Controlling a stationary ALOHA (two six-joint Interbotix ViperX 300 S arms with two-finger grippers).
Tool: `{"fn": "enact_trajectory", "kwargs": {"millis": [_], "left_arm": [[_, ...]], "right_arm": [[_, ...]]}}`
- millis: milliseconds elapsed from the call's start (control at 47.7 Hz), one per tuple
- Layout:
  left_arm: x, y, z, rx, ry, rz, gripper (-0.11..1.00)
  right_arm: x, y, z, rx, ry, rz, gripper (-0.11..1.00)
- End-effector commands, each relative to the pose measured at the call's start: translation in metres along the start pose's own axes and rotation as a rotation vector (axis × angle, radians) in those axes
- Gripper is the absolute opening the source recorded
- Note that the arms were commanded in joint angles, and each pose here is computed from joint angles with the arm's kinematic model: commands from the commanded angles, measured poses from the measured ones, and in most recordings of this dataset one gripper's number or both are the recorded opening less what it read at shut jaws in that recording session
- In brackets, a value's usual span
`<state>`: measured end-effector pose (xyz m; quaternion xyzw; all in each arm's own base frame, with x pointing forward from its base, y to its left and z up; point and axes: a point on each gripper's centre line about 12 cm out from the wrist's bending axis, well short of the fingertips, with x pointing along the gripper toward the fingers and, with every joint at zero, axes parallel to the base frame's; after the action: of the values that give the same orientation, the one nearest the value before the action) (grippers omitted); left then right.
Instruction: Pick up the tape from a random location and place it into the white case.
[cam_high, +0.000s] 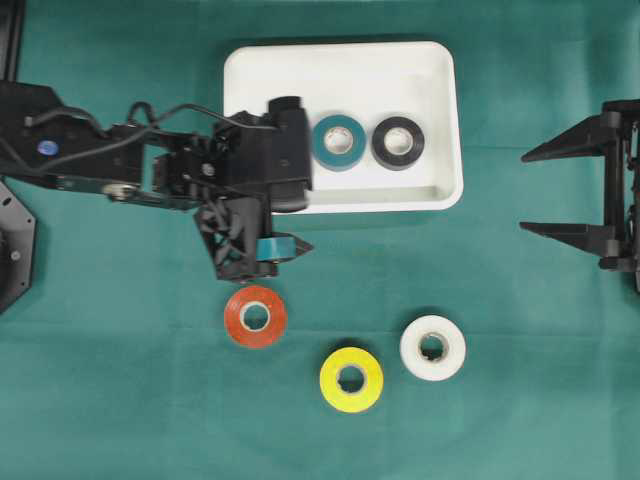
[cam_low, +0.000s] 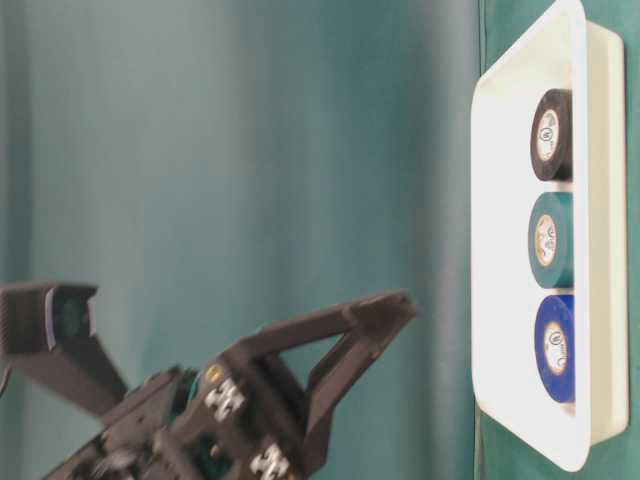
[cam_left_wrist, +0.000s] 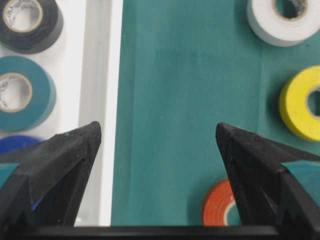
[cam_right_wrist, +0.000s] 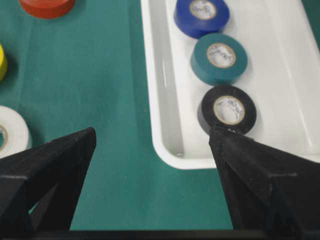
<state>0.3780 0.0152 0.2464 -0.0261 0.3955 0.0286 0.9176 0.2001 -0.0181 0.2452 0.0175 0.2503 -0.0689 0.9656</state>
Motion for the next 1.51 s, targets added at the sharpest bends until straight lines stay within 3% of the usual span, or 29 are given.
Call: {"fn": "enact_trajectory", "kwargs": {"millis": [0,398,1006,1488], "left_arm": [[-0.024,-0.001,0.006,0.002,-0.066,-0.006,1.00],[-0.077,0.000,-0.022,0.000,-0.305,-0.018,1.00],[-0.125,0.002,-0.064,0.006,-0.406,-0.022,1.00],[-0.125,0.004,-0.099,0.004,-0.507,-0.028,1.00]], "right_arm": [[-0.004,0.000,0.013,0.003,-0.037,0.000,0.89],[-0.012,0.000,0.024,0.002,-0.081,0.002,0.89],[-0.025,0.000,0.041,0.009,-0.154,0.006,0.89],[-0.023,0.001,0.040,-0.012,-0.190,0.021,0.88]]}}
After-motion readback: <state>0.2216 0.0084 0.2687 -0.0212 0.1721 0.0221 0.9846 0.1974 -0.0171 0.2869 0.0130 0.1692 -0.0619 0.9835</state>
